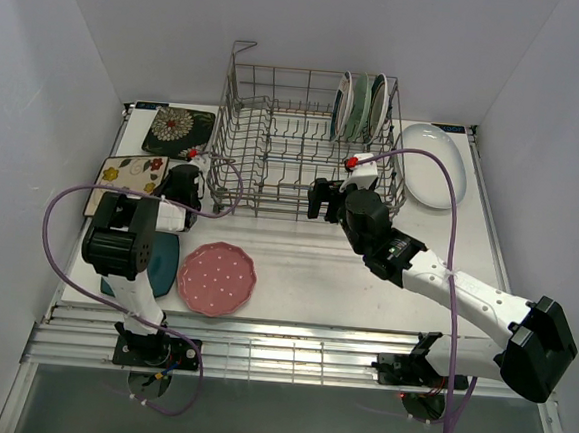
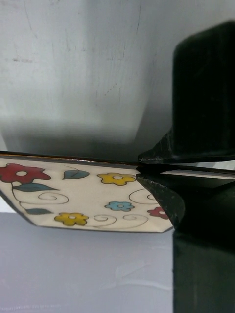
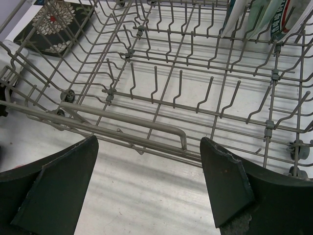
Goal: Load the plates into the dish rack
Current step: Pick up the plate from the corner of the board.
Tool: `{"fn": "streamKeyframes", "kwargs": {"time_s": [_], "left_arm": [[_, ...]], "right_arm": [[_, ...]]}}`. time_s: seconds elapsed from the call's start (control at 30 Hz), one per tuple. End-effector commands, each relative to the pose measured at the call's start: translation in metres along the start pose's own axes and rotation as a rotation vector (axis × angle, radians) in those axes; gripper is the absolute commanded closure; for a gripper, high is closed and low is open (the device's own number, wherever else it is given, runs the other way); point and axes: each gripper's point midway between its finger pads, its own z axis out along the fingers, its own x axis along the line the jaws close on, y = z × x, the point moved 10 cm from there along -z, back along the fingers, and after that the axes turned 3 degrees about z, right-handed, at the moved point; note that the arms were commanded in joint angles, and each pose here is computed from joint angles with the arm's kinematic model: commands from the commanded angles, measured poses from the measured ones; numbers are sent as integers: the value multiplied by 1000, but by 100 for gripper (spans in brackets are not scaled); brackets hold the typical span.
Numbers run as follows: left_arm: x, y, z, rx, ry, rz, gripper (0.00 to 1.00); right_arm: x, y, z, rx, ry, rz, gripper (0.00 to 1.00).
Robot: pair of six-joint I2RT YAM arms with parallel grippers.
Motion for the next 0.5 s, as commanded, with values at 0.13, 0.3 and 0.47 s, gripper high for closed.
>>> {"fn": "streamKeyframes", "kwargs": {"time_s": [0.13,0.3,0.47], "left_arm": [[36,22,-24,-85,94,-61,100],[45,25,-29,-97,114,-67,100],[57,30,-36,-113,135,-80,100]], "right_arm": [[7,20,-2,-60,24,42,10],[8,19,-1,-59,28,40,10],[10,20,2,-54,33,38,10]]}}
